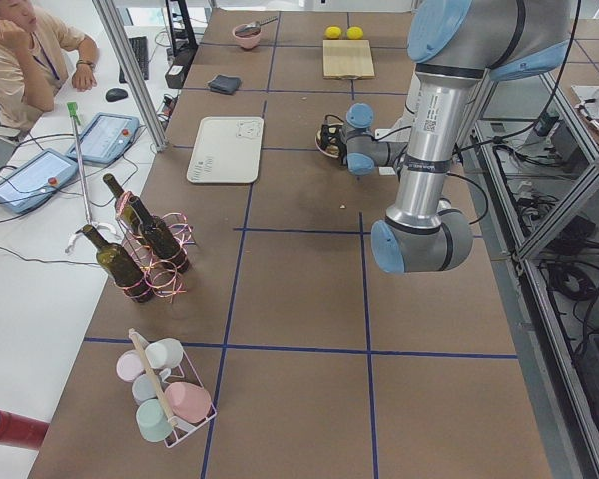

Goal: Make sandwich and place on tray
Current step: 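Grip the plate rim with the left gripper and carry it onto the tray, then open the left gripper to release the plate on the tray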

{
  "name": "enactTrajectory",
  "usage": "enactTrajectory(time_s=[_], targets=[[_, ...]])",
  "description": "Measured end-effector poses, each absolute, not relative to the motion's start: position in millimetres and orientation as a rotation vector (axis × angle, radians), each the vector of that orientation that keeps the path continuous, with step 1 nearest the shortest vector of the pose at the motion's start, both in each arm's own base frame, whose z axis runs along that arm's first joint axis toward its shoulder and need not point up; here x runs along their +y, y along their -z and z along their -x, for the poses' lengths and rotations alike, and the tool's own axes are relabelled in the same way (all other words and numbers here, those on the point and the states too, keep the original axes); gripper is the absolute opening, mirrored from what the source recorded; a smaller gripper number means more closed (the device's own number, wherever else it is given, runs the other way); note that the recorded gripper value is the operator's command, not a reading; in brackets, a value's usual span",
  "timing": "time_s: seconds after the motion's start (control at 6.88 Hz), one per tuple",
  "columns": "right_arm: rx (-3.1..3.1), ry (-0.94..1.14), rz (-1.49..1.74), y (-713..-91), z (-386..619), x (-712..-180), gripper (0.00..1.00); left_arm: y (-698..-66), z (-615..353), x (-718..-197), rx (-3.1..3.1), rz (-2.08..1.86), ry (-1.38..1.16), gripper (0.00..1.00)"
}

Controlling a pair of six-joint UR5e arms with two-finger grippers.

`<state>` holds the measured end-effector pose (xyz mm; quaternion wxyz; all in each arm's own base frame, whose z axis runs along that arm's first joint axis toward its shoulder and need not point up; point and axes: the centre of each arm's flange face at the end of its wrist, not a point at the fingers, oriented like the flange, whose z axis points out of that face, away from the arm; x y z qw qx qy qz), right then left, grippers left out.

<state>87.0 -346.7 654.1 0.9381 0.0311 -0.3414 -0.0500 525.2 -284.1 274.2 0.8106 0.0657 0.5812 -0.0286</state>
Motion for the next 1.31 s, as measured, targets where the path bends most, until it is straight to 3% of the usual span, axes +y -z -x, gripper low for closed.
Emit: enactTrajectory(time_s=[0.29, 0.87, 1.16, 1.31], targets=[[-0.691, 0.101, -0.056, -659, -88, -347, 1.0, -259, -503, -359, 1.233, -0.16, 0.079, 0.0], [-0.69, 0.1, -0.054, -661, -88, -349, 1.0, -229, -499, -604, 1.077, -0.273, 0.108, 0.0], [-0.69, 0.1, -0.054, -661, -88, -349, 1.0, -260, -525, -666, 1.019, -0.274, 0.135, 0.03], [-0.69, 0.1, -0.053, -661, -88, -349, 1.0, -269, -535, -680, 1.001, -0.285, 0.147, 0.99]])
